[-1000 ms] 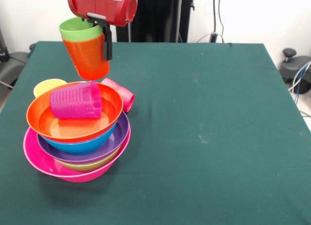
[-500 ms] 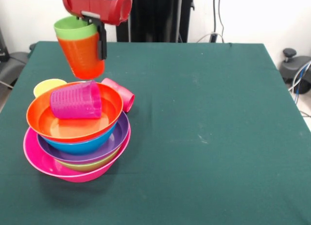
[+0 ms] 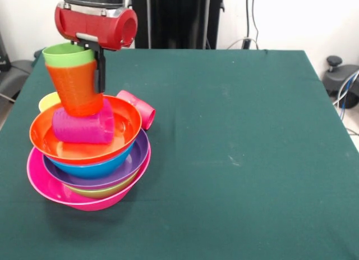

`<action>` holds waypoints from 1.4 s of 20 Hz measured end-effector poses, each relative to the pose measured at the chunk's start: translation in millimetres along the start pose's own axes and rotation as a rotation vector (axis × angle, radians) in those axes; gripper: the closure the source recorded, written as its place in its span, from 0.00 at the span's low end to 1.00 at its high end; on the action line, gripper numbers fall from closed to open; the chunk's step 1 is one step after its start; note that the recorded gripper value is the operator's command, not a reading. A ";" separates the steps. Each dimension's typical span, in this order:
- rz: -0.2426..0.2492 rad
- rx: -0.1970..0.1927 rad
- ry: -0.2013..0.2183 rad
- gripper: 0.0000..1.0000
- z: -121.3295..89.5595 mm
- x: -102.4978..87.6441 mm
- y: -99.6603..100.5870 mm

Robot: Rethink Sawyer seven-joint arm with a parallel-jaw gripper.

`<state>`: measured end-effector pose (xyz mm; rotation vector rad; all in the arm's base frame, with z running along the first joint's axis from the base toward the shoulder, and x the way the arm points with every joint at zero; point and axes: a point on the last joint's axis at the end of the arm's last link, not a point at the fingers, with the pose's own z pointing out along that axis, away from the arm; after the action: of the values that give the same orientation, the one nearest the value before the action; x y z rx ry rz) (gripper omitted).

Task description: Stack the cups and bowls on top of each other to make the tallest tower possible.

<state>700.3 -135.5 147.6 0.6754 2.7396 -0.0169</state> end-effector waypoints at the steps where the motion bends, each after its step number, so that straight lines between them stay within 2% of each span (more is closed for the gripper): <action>1: 0.003 0.002 0.004 1.00 1.8 1.4 -2.3; 4: 0.014 0.008 0.019 1.00 9.7 5.9 -10.8; 16: 0.022 0.017 0.013 1.00 9.3 4.1 -18.7; 23: 0.015 0.027 0.022 1.00 5.8 6.4 -15.3; 28: -0.002 0.030 0.031 1.00 3.9 11.8 -2.4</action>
<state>690.6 -132.6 140.1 0.6870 2.7750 -0.0479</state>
